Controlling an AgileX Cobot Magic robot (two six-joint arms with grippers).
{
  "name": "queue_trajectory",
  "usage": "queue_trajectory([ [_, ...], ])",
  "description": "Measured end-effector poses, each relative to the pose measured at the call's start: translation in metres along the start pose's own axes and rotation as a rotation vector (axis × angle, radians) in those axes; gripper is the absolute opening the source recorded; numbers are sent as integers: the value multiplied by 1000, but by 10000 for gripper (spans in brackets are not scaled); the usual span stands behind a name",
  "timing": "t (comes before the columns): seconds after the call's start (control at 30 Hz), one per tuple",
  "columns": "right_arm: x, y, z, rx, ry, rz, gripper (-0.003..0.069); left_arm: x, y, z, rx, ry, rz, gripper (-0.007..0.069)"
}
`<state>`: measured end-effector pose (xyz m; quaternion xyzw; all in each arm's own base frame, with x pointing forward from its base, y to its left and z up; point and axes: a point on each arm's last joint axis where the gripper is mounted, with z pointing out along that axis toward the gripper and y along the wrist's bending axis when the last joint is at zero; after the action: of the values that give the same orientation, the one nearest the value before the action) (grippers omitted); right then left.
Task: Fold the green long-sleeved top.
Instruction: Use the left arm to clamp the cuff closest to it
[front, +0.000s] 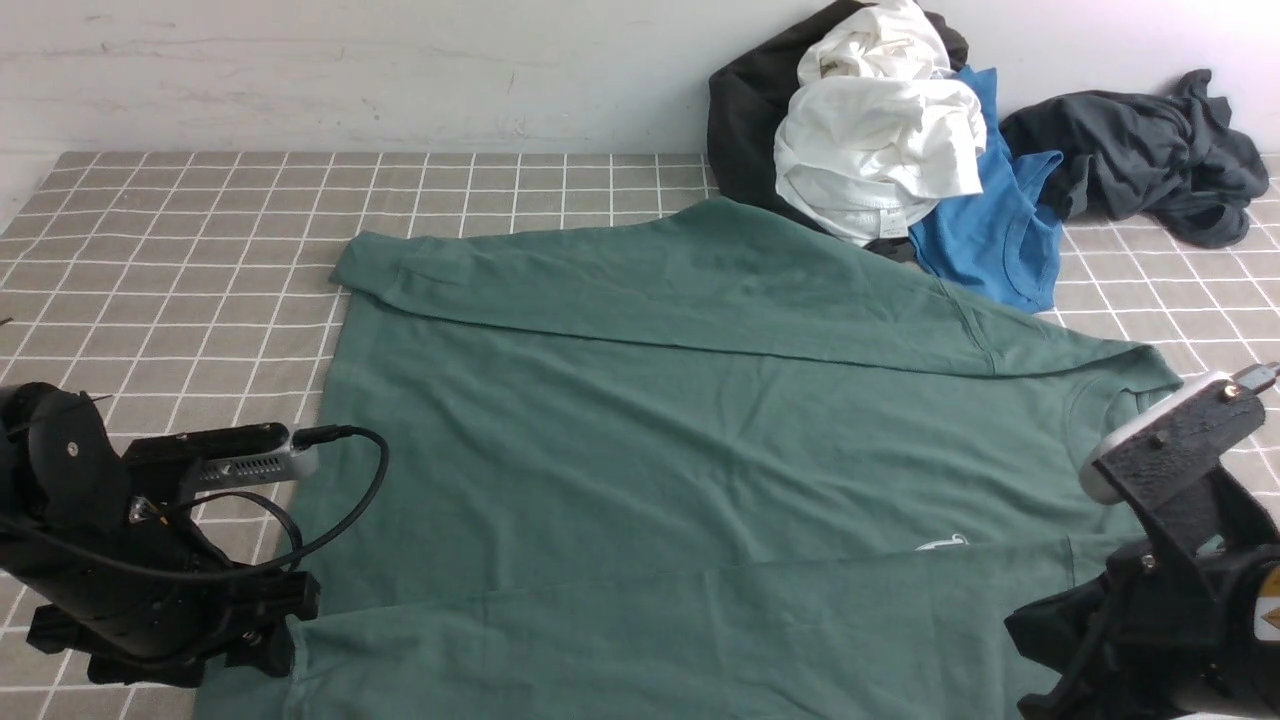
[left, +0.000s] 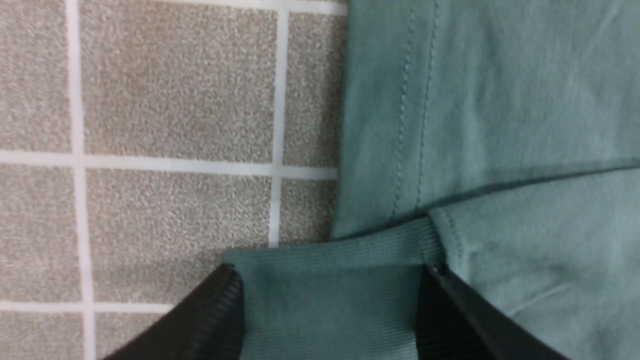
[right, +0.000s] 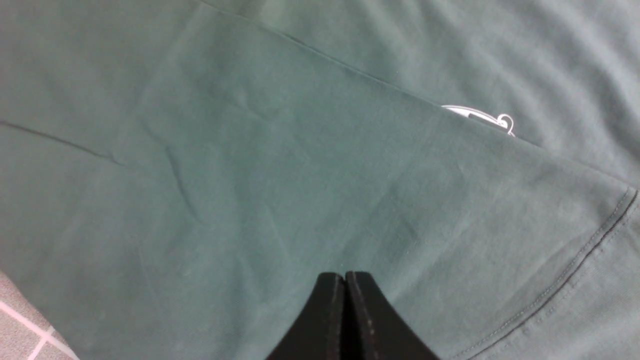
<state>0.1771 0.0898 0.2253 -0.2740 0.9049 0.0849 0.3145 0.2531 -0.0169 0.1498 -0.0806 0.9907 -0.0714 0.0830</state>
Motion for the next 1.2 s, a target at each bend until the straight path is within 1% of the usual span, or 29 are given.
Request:
queue_trajectory([
  [0.43, -1, 0, 0, -1, -9, 9, -14, -8, -3, -5, -2, 34, 2, 433],
  [0.63, -1, 0, 0, 0, -15, 10, -14, -7, 1, -6, -49, 68, 61, 433],
  [0.77, -1, 0, 0, 0, -15, 10, -14, -7, 2, -3, -57, 81, 68, 429],
  [0.83, -1, 0, 0, -1, -15, 1, -14, -7, 2, 1, -56, 97, 62, 384],
  [0.87, -1, 0, 0, -2, -15, -3, -14, -7, 2, 3, -53, 104, 57, 343],
  [0.9, -1, 0, 0, -2, -15, -4, -14, -7, 2, 3, -52, 105, 55, 343],
  [0.93, -1, 0, 0, -2, -15, -8, -14, -8, 1, 4, -44, 109, 45, 261],
  [0.97, -1, 0, 0, -2, -15, -9, -14, -9, 1, 4, -41, 114, 40, 229],
  [1.0, -1, 0, 0, -2, -15, -9, -14, -9, -1, 3, -32, 115, 36, 152],
  [1.03, -1, 0, 0, -2, -15, -10, -14, -10, -1, 3, -31, 115, 36, 152],
  [1.07, -1, 0, 0, -2, -15, -10, -14, -11, -3, 1, -32, 119, 52, 65],
  [1.13, -1, 0, 0, -2, -15, -10, -14, -14, -8, -5, -34, 116, 81, 39],
  [1.2, -1, 0, 0, -1, -15, -12, -14, -19, -15, -17, -29, 92, 108, 34],
])
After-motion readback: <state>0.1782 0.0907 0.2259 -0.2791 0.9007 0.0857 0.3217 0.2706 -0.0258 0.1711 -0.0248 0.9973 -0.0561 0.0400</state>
